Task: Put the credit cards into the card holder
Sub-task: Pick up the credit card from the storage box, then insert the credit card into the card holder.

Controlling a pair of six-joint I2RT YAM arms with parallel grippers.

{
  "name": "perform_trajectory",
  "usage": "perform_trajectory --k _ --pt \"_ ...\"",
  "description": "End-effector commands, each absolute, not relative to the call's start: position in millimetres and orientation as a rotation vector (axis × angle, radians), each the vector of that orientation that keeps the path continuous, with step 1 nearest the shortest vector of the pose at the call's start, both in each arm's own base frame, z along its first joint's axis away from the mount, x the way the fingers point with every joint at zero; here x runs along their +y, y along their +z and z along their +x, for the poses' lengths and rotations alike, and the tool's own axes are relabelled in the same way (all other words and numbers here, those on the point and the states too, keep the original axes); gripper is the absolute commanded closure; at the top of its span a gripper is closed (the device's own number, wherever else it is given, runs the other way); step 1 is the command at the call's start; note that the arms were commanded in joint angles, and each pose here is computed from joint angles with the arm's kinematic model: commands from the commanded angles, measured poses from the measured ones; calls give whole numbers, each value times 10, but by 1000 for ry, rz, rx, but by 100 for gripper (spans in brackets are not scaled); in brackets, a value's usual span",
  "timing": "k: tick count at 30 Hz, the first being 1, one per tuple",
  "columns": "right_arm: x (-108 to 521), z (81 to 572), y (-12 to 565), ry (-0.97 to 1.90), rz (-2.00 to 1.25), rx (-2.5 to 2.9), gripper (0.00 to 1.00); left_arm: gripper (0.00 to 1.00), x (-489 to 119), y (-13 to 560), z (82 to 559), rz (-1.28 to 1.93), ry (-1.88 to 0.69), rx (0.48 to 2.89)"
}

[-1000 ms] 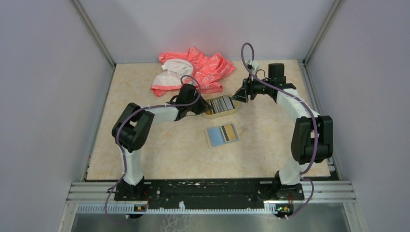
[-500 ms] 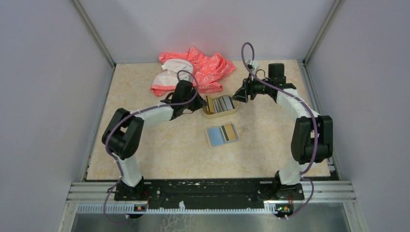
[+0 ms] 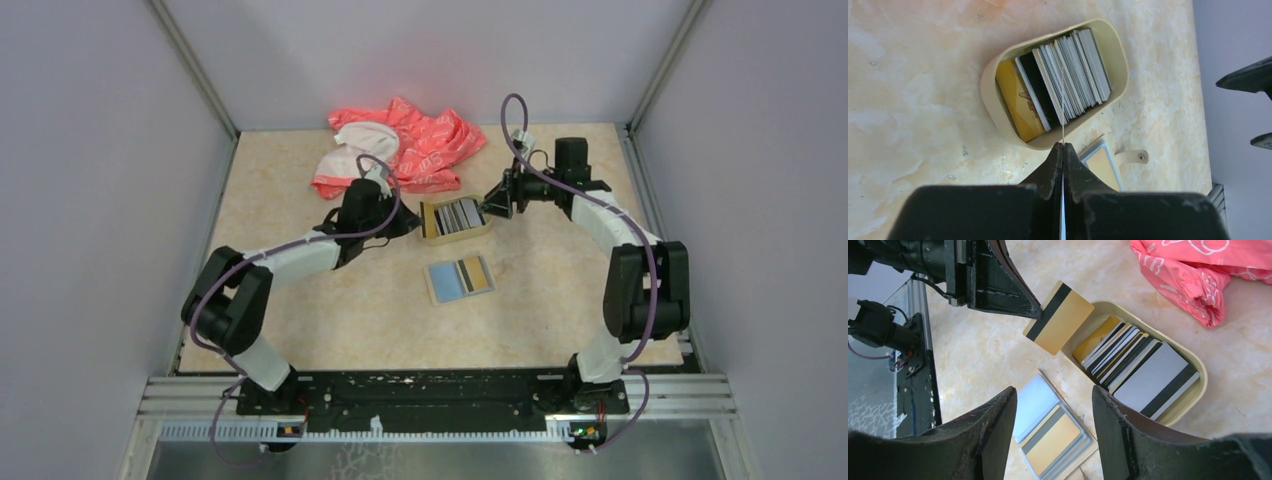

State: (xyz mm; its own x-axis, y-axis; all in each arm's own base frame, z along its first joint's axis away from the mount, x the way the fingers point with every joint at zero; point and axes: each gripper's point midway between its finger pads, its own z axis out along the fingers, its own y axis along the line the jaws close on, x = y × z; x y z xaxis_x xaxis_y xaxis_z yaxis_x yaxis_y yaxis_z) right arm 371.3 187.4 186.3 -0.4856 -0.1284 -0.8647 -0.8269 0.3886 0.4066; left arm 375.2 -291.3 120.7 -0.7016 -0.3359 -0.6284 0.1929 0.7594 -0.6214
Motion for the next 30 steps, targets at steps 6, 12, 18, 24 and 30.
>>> perform_trajectory --k 6,12,18,24,30 --pt "2029 3214 2502 1051 -1124 1341 42 100 -3055 1806 3272 190 -1206 1787" --pt "2113 2890 2708 1085 -1194 1184 35 100 -2950 2152 2716 332 -1380 1459" --pt "2282 2635 2629 1184 -1200 1350 36 100 -2813 2269 2247 373 -1494 1259" --pt "2368 2448 2433 1313 -1101 1412 34 100 -2949 2270 2074 425 -1519 1229" --pt "2441 2467 2220 1387 -1091 1496 35 100 -3011 2336 2053 428 -1533 1208"
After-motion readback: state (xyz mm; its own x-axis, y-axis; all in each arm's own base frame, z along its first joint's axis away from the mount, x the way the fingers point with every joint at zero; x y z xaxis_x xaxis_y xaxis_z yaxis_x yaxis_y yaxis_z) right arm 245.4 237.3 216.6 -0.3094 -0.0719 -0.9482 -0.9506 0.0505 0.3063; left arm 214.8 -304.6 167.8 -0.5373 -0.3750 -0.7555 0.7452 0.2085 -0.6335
